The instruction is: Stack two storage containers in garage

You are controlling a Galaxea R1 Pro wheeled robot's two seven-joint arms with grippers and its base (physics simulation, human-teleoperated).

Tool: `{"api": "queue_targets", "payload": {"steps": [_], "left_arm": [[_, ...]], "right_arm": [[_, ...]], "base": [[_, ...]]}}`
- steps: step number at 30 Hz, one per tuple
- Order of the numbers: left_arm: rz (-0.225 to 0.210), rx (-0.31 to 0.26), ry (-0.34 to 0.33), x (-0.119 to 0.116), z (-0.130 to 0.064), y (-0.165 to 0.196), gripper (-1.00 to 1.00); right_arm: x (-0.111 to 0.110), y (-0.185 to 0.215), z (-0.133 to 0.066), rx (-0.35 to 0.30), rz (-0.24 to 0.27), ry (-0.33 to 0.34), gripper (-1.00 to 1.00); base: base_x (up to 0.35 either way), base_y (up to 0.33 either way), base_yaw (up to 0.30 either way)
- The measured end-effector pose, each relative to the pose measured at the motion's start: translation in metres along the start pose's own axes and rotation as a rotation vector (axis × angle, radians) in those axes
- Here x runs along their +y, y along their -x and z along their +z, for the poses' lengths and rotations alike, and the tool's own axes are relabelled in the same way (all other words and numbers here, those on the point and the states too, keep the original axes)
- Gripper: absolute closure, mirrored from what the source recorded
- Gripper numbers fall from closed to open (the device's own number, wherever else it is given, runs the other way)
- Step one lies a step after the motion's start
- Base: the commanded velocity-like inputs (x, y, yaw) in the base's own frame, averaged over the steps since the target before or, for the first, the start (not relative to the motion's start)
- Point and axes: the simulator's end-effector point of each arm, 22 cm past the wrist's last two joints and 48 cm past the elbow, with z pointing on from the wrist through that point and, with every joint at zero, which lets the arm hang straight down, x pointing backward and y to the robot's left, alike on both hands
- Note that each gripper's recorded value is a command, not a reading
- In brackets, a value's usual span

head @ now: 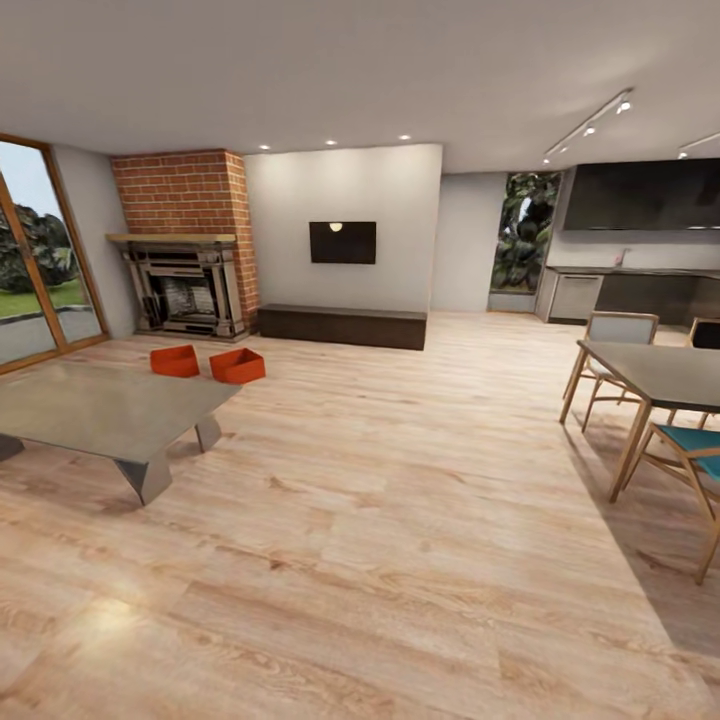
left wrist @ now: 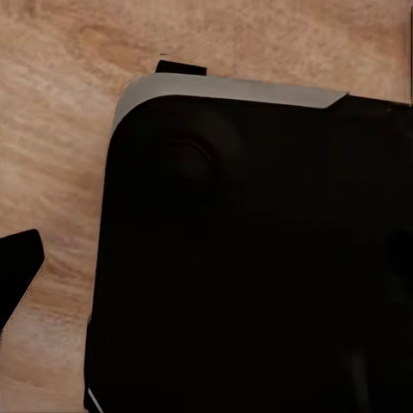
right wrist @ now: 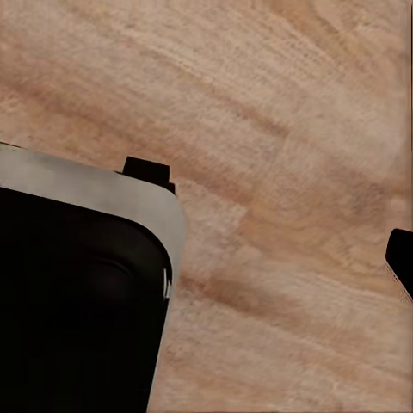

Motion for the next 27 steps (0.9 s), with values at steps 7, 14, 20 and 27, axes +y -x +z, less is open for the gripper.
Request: {"api": "queue_targets", "payload": {"steps": [7, 14, 20, 27], "left_arm": [[0.001, 0.000, 0.001, 0.0005, 0.0000, 0.0003, -1.00], [0.001, -0.001, 0.001, 0.0010, 0.0000, 0.0004, -1.00], [0.001, 0.001, 0.001, 0.0011, 0.0000, -0.0002, -1.00], [0.001, 0.001, 0.001, 0.0010, 0.0000, 0.0001, -1.00]], "right_arm": [[0.0029, 0.0007, -0.0001, -0.001, 0.003, 0.003, -1.00], [0.0044, 0.0009, -0.0002, 0.000, 0.003, 0.005, -1.00], [0.0024, 0.0003, -0.0001, 0.001, 0.005, 0.002, -1.00], [0.0024, -0.0002, -0.0001, 0.003, 0.006, 0.002, -1.00]], "base": [[0.323, 0.000, 0.000], [0.323, 0.000, 0.000], [0.323, 0.000, 0.000], [0.323, 0.000, 0.000]]}}
